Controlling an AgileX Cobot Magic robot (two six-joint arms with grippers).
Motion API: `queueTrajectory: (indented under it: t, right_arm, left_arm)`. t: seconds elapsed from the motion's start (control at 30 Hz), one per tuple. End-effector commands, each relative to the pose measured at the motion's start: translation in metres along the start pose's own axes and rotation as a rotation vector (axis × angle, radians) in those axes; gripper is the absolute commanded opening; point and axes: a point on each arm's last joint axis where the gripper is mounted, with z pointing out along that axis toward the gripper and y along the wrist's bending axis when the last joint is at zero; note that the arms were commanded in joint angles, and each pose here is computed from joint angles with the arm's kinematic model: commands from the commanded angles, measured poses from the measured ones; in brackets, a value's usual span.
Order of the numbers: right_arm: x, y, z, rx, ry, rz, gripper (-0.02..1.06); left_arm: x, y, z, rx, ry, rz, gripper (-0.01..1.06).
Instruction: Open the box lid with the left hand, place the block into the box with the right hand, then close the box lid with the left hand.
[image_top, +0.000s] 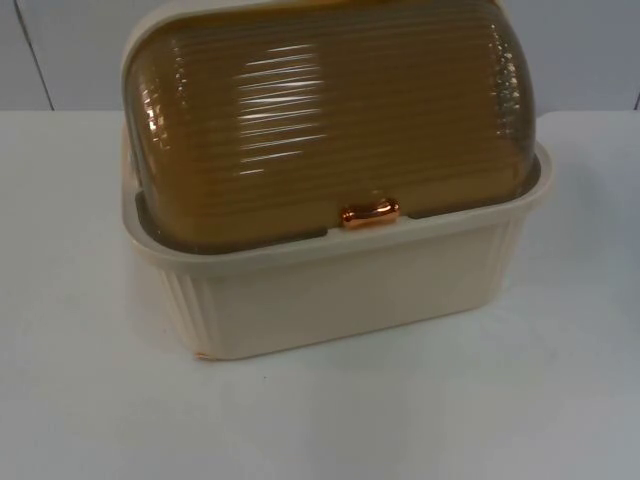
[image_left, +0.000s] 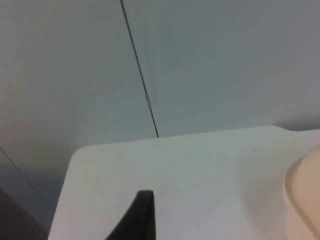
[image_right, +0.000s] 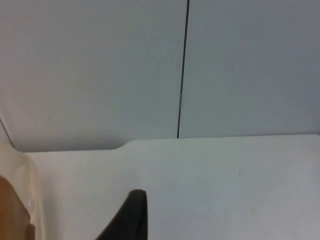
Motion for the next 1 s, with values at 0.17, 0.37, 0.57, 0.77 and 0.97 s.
queueTrajectory:
  t: [0.17,0.37,0.57,0.77,0.97]
  right_arm:
    - [-0.006,-0.004,0.003,0.043,-0.045,-0.044,0.99]
    - [-0.006,-0.005,0.003,0.051,-0.05,-0.053,0.99]
    - [-0.006,-0.005,0.003,0.051,-0.05,-0.053,0.99]
    - [-0.006,-0.005,0.003,0.05,-0.051,-0.038,0.99]
    - [-0.006,-0.005,0.003,0.051,-0.049,-0.038,0.99]
  left_arm:
    - [0.004,-0.023,0.029,0.115,0.08,0.076,1.03]
    - [0.013,-0.064,0.065,0.255,0.165,0.198,1.03]
    - [0.006,-0.111,0.085,0.384,0.222,0.365,1.03]
    - [-0.007,-0.158,0.091,0.495,0.168,0.598,1.03]
    - [-0.007,-0.198,0.094,0.512,0.064,0.921,1.03]
